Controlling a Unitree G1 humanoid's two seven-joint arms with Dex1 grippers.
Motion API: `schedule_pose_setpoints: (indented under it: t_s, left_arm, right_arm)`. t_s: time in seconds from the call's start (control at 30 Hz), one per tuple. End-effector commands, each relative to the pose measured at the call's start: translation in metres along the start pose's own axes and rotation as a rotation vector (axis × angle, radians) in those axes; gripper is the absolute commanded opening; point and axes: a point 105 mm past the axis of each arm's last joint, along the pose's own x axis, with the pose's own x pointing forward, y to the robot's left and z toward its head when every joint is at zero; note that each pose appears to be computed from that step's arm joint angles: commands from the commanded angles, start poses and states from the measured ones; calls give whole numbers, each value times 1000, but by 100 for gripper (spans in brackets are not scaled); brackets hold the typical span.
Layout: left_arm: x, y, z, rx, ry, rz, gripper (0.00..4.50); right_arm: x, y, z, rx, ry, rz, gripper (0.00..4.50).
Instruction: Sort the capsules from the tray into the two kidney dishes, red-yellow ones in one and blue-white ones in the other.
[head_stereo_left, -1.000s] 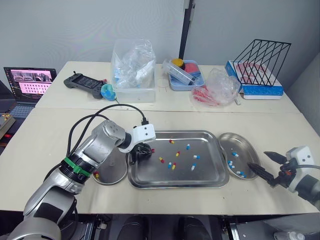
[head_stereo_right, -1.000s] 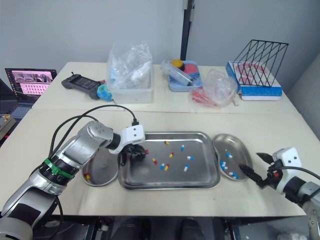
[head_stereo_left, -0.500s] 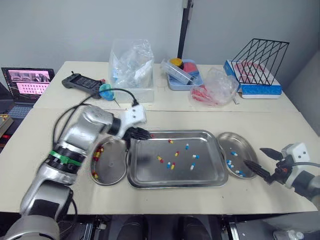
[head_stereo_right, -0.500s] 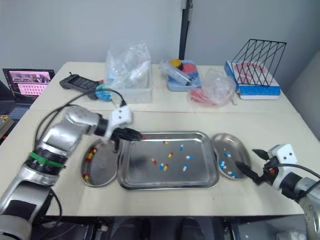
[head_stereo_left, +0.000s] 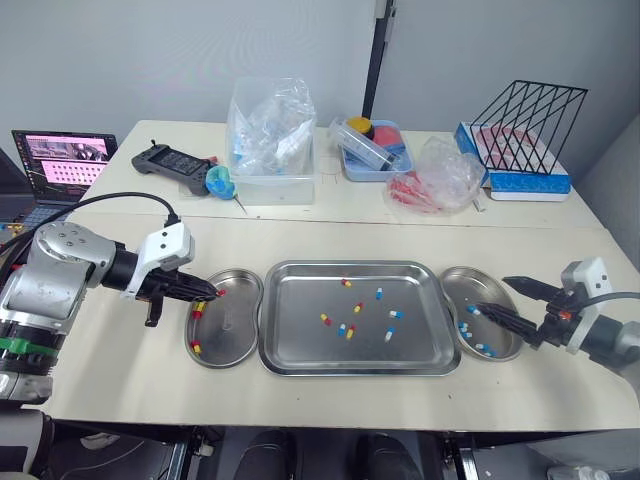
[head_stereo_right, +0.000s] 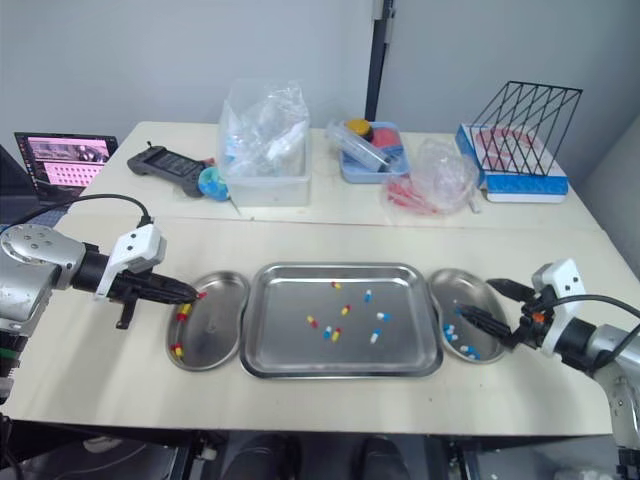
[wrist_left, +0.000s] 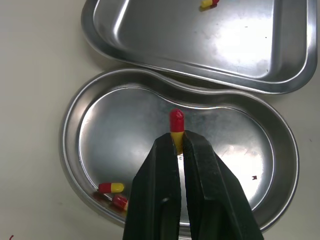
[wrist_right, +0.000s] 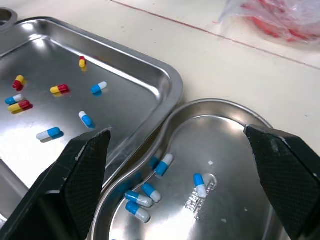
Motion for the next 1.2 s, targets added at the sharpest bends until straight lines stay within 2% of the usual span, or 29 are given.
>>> schedule_pose_setpoints:
  t_s: [0.03, 0.27, 0.3, 0.4, 0.43, 0.53, 0.67, 0.8, 0.9, 1.1, 1.2]
  left_arm:
    - [-3, 6, -1, -12, 21, 54, 76]
    - [-12, 10, 12, -31, -62, 83, 307]
    - [-18, 14, 14, -40, -96, 103, 337]
    - [-43, 34, 30, -132, -331, 203, 437]
    - [-48, 38, 26, -144, -351, 233, 448]
    - [-68, 46, 7, -205, -407, 322, 448]
    - [-88, 47, -26, -263, -426, 431, 448]
    - [-94, 43, -53, -320, -450, 514, 448]
    - [-102, 50, -60, -375, -534, 600, 448]
    - [-108, 49, -70, -383, -536, 643, 448]
    - [-108, 46, -79, -384, -502, 666, 448]
  right_arm:
    - [-4, -7, 14, -42, -18, -15, 450]
    - [-11, -15, 26, -58, -29, -29, 450]
    - [-13, -17, 28, -66, -29, -36, 450]
    - [-21, -28, 36, -93, -53, -83, 450]
    - [-24, -31, 37, -83, -66, -95, 450]
    - [-32, -37, 35, -65, -76, -113, 450]
    - [-39, -43, 29, -49, -66, -135, 450]
    - [-42, -47, 26, -31, -78, -150, 450]
    - [-39, -49, 24, -27, -80, -151, 450]
    - [-37, -51, 26, -27, -83, -144, 450]
    - [-37, -53, 27, -28, -91, -147, 450]
